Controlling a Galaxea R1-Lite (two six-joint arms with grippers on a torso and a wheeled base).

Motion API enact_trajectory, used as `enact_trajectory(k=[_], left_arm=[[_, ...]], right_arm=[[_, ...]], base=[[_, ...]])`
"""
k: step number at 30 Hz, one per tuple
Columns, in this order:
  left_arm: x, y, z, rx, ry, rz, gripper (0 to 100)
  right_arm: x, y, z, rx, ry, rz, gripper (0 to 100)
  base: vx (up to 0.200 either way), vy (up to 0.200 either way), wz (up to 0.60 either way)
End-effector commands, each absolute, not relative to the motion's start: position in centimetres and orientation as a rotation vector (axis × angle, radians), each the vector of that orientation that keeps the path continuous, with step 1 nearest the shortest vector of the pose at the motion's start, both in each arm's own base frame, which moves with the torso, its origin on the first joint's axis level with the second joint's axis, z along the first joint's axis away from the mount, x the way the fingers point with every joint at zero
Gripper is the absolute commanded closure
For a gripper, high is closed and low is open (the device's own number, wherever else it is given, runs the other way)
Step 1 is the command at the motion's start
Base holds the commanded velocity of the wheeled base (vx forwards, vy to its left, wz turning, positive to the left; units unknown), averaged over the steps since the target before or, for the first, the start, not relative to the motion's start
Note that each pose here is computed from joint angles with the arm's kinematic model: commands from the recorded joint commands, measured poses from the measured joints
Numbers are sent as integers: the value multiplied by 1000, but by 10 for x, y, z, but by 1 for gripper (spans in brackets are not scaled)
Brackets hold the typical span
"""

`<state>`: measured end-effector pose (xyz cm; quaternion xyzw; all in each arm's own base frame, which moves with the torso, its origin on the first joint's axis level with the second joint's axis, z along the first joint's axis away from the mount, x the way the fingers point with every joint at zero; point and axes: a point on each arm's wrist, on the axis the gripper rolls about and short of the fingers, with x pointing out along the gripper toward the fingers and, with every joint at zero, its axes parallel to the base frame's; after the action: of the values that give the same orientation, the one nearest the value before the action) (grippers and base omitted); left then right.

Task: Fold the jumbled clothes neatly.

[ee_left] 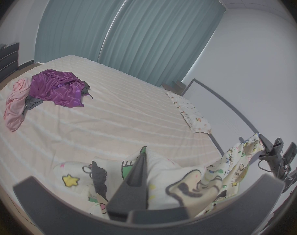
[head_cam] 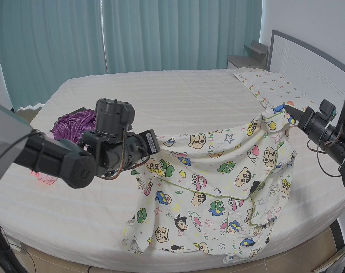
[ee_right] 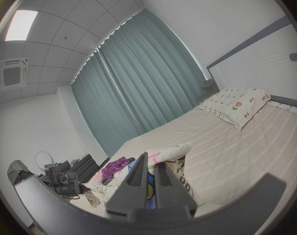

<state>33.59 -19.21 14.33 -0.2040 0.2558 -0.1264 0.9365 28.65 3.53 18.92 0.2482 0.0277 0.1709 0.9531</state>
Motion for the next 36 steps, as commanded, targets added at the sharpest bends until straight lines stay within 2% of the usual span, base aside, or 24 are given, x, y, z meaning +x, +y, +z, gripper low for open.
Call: enact_trajectory(k=[1, 5, 7, 14, 15, 16, 17, 20, 21, 24, 30, 34, 36], left_arm=[[384, -198, 75, -366, 626, -184, 100], [398, -194, 60, -358, 649, -154, 100], [416, -193, 42, -355, 681, -124, 100], [446, -200, 28, -375, 633, -111, 100], [451, -201, 30, -378, 616, -106, 0], [454, -201, 29, -378, 606, -97, 0], [457, -202, 27, -377, 592, -82, 0], [475, -201, 15, -367, 529, 10, 0], [475, -201, 15, -367, 529, 10, 0], [497, -190, 14, -378, 443, 101, 0], [510, -170, 27, -408, 389, 135, 0], [525, -146, 49, -428, 334, 163, 0], [524, -140, 46, -407, 385, 172, 0]], right_arm=[[338, 38, 143, 515, 150, 307, 100], [354, 38, 128, 517, 158, 293, 100], [379, 39, 102, 517, 176, 273, 100], [420, 42, 69, 548, 173, 230, 100], [426, 43, 63, 571, 181, 224, 100], [430, 45, 60, 587, 181, 221, 100], [436, 46, 57, 607, 177, 219, 0], [462, 44, 38, 645, 128, 107, 0], [462, 44, 38, 645, 128, 107, 0], [485, 31, 22, 680, 68, -49, 0], [486, 4, 23, 737, 46, -115, 0], [468, -14, 21, 736, 104, -175, 0], [452, -16, 21, 741, 158, -152, 0]], base=[[0, 0, 0], [0, 0, 0], [0, 0, 0], [0, 0, 0], [0, 0, 0], [0, 0, 0], [0, 0, 0], [0, 0, 0], [0, 0, 0], [0, 0, 0], [0, 0, 0], [0, 0, 0], [0, 0, 0]])
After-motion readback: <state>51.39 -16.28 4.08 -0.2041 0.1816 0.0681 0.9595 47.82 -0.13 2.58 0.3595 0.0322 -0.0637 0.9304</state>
